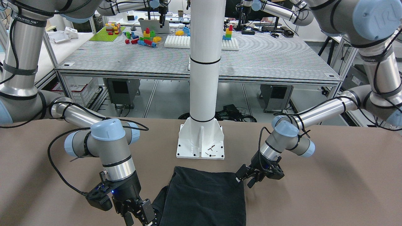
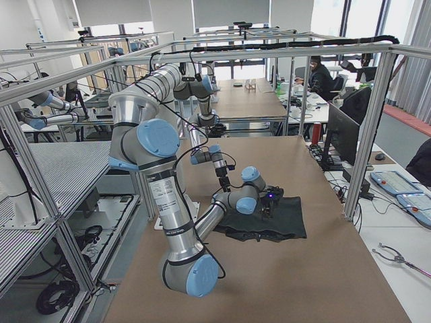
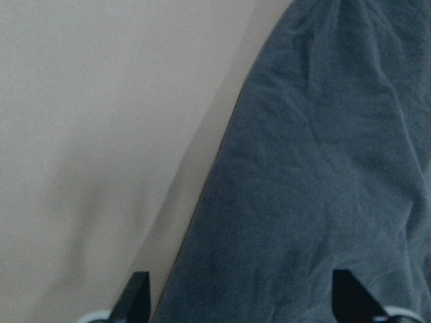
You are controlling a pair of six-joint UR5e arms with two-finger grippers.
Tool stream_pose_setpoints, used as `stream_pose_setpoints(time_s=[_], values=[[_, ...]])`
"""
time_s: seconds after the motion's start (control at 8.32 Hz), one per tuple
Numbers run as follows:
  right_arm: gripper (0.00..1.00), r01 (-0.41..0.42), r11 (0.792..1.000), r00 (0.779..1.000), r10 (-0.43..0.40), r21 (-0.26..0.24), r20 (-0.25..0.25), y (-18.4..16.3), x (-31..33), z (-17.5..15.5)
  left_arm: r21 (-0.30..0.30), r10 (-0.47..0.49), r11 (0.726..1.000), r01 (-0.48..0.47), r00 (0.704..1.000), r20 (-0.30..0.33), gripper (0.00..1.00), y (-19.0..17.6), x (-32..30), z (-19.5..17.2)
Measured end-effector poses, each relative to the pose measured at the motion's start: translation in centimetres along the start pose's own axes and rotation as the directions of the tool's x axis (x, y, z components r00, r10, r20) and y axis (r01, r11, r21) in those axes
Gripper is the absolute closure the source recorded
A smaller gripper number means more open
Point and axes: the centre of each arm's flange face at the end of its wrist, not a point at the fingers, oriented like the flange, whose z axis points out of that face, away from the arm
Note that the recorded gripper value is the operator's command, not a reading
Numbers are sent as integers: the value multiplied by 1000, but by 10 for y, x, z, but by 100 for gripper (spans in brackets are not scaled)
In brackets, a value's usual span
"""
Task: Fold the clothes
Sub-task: 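Move the left gripper to the near corner while the right gripper follows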
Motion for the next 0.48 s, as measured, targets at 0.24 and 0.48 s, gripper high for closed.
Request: stream_pose_setpoints(time_s=[0.24, 0.48], values=[[6, -1, 1000, 1000, 1, 5, 3, 1, 1, -1, 3, -12, 1000, 12, 1000, 9, 5, 27, -14, 3], [6, -1, 1000, 1000, 1, 10, 1, 1, 3, -1, 8, -6, 1000, 5, 1000, 14, 5, 45, -20, 7]])
